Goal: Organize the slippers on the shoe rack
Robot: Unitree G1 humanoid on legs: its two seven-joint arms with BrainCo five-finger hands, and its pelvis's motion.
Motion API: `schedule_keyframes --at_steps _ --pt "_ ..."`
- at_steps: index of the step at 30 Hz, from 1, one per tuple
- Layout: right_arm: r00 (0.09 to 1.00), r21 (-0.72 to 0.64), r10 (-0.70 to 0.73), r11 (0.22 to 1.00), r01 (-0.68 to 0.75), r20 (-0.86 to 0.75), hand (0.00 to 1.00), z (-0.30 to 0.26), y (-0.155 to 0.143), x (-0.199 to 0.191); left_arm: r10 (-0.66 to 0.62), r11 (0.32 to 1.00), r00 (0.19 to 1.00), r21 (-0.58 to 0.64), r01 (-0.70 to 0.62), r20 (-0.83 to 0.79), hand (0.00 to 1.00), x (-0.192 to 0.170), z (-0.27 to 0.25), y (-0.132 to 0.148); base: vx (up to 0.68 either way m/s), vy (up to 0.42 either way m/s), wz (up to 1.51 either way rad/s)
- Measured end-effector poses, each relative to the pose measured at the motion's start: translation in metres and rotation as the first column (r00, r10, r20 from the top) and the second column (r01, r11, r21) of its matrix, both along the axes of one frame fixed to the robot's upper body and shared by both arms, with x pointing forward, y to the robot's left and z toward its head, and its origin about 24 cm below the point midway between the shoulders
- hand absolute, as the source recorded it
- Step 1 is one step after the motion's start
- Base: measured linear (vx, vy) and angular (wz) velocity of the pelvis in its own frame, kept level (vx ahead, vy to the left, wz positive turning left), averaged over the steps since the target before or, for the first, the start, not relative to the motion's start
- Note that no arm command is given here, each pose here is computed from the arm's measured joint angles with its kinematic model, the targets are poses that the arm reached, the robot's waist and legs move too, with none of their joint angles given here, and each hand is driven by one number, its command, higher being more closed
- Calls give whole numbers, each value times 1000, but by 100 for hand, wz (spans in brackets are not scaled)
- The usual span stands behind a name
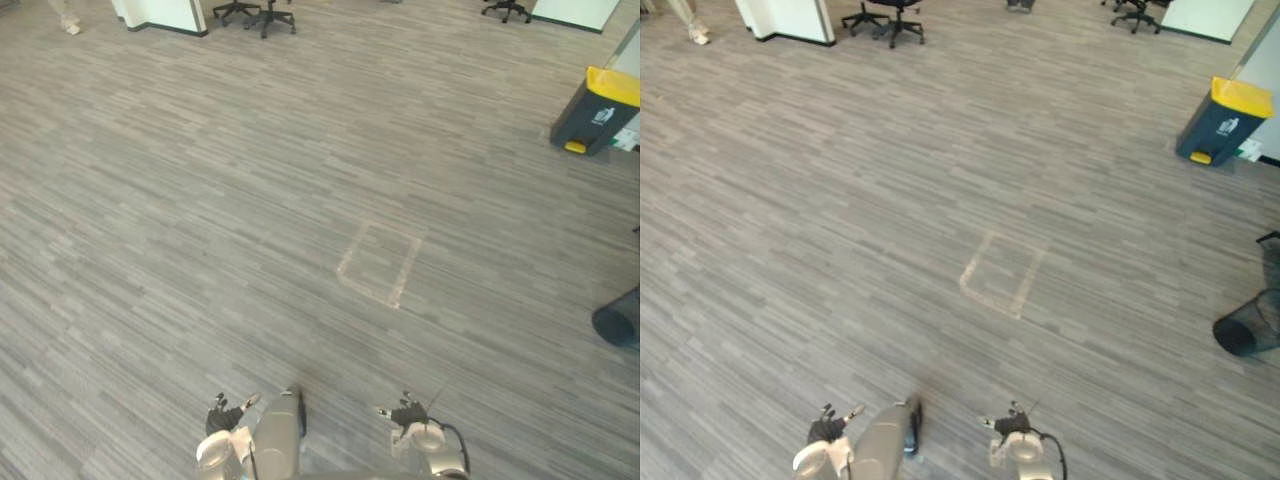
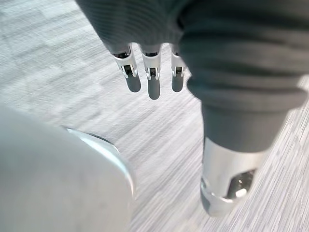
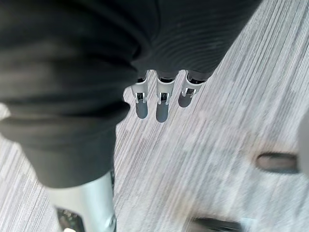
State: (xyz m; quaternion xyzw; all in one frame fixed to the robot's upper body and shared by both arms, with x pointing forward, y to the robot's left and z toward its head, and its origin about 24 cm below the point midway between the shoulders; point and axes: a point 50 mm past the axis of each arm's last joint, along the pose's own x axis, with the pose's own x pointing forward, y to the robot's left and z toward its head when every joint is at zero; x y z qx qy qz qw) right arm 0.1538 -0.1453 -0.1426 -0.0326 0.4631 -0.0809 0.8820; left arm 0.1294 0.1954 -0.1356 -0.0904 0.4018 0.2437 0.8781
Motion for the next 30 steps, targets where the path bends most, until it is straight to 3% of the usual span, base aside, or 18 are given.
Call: schedule_keyframes --at_steps 11,22,30 --pt "998 -7 -68 998 68 18 0 0 -12 -11 -77 997 996 2 77 -47 0 8 -4 -4 535 250 -16" --pt "990 -7 -135 991 135 43 0 4 -24 -1 -145 989 986 -39 142 -87 0 7 -10 -26 638 -46 19" --pt "997 30 -71 997 71 -3 0 0 -6 0 -108 994 991 18 110 -77 0 2 -7 -7 572 -2 -88"
